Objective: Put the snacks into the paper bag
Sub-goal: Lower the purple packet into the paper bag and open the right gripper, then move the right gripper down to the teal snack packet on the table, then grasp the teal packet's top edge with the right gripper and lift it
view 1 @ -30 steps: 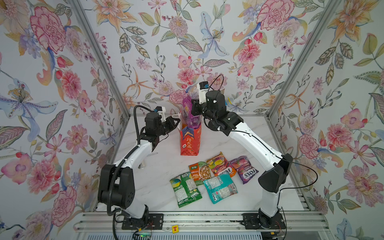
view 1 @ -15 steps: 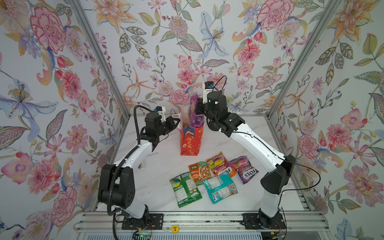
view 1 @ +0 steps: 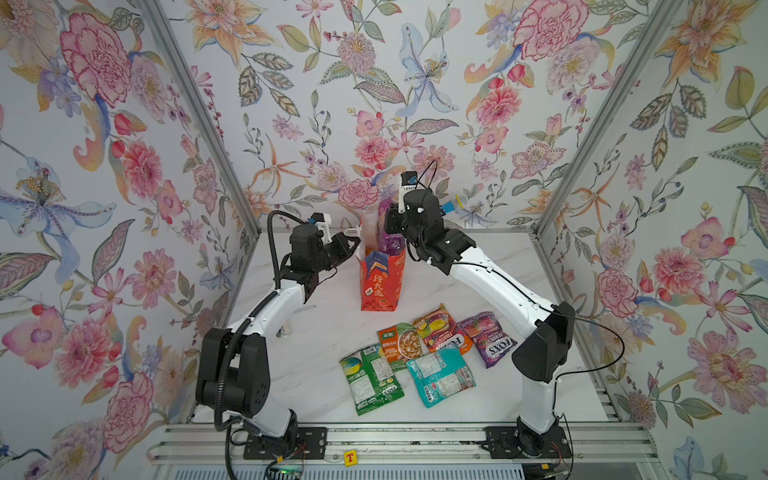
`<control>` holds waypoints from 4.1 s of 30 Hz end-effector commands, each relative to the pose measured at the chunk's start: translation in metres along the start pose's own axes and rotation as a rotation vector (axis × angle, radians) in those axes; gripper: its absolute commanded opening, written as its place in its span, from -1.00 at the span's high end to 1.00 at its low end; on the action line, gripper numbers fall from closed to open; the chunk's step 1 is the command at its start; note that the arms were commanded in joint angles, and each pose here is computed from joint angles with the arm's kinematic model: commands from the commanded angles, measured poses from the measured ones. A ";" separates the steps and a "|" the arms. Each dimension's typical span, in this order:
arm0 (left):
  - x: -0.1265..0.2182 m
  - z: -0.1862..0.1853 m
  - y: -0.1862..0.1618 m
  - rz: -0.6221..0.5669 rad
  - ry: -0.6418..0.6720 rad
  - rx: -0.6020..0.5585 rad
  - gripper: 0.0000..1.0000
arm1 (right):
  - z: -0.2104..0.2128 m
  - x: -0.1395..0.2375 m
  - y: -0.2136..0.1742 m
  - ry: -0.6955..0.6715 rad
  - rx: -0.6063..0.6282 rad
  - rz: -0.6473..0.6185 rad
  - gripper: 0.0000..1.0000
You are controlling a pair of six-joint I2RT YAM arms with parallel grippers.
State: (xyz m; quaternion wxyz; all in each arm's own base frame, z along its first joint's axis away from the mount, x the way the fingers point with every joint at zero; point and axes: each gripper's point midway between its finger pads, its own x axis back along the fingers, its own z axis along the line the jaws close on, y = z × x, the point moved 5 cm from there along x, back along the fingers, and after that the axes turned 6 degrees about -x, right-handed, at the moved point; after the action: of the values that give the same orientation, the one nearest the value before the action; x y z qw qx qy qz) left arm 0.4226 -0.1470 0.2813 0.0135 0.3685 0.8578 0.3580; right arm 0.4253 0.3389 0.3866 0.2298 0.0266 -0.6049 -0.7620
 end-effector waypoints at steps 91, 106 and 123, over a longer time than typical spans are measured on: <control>0.000 0.003 0.001 0.022 -0.008 0.011 1.00 | -0.190 0.227 -0.336 -0.072 -0.635 0.690 1.00; -0.001 0.005 -0.001 0.025 -0.008 0.011 1.00 | -0.131 0.211 -0.206 0.151 -0.540 0.482 1.00; -0.001 0.003 -0.001 0.025 -0.015 0.008 1.00 | -0.088 0.227 -0.032 0.260 -0.400 0.148 1.00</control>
State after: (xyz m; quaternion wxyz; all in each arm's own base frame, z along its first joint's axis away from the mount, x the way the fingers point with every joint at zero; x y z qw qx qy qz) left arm 0.4222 -0.1458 0.2792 0.0150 0.3738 0.8565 0.3555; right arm 0.2385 0.1792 0.3541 0.3809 -0.0105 -0.3926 -0.8371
